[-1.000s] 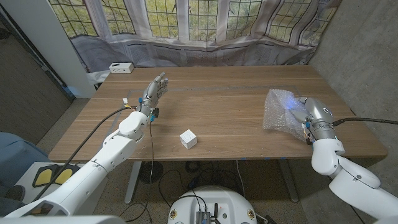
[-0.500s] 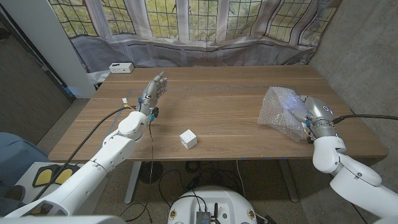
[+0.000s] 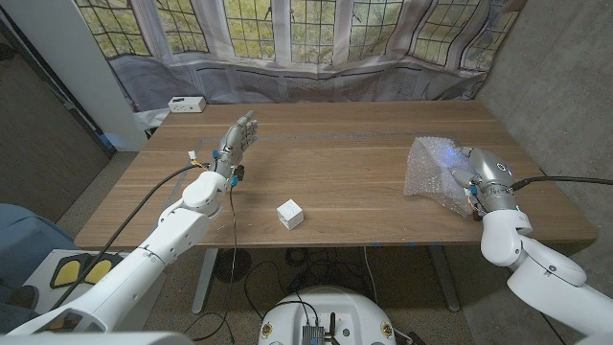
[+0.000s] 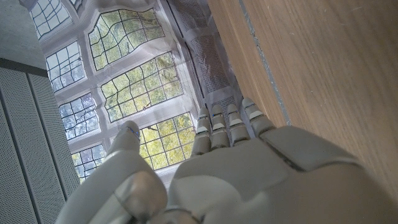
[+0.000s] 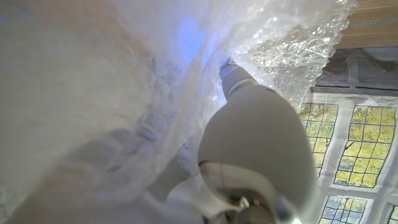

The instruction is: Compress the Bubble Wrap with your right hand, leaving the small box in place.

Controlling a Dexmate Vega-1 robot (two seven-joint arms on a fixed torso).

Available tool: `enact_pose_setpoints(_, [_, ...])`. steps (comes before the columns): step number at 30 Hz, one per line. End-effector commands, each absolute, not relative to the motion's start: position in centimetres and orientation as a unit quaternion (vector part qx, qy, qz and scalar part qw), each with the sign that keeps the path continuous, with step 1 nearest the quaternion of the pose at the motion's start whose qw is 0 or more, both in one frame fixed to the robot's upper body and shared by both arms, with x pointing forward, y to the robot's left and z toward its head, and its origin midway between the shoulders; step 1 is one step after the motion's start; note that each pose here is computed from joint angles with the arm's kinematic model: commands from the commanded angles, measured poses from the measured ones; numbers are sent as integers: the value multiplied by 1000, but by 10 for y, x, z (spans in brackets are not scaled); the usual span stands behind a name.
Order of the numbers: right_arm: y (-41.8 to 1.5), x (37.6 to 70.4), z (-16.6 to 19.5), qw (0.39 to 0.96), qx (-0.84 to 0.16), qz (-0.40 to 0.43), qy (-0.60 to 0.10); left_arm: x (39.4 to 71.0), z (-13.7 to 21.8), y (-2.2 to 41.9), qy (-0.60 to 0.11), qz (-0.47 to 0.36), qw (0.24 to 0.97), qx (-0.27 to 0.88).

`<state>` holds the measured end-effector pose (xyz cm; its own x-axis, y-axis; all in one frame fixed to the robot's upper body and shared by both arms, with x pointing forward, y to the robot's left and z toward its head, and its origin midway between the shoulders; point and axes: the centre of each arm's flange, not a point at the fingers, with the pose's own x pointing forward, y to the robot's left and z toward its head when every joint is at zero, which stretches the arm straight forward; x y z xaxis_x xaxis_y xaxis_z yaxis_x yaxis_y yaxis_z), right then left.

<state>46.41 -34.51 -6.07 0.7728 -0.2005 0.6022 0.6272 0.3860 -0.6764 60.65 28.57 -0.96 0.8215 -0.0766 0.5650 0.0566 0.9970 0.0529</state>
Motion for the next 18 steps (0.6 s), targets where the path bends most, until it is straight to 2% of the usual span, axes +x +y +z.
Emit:
enact_pose_setpoints(1, [-346, 466, -62, 809, -476, -268, -220, 607, -10, 285, -296, -32, 955, 15])
enact_pose_setpoints(18, [-349, 467, -58, 811, -468, -268, -226, 608, -10, 283, -296, -29, 955, 13])
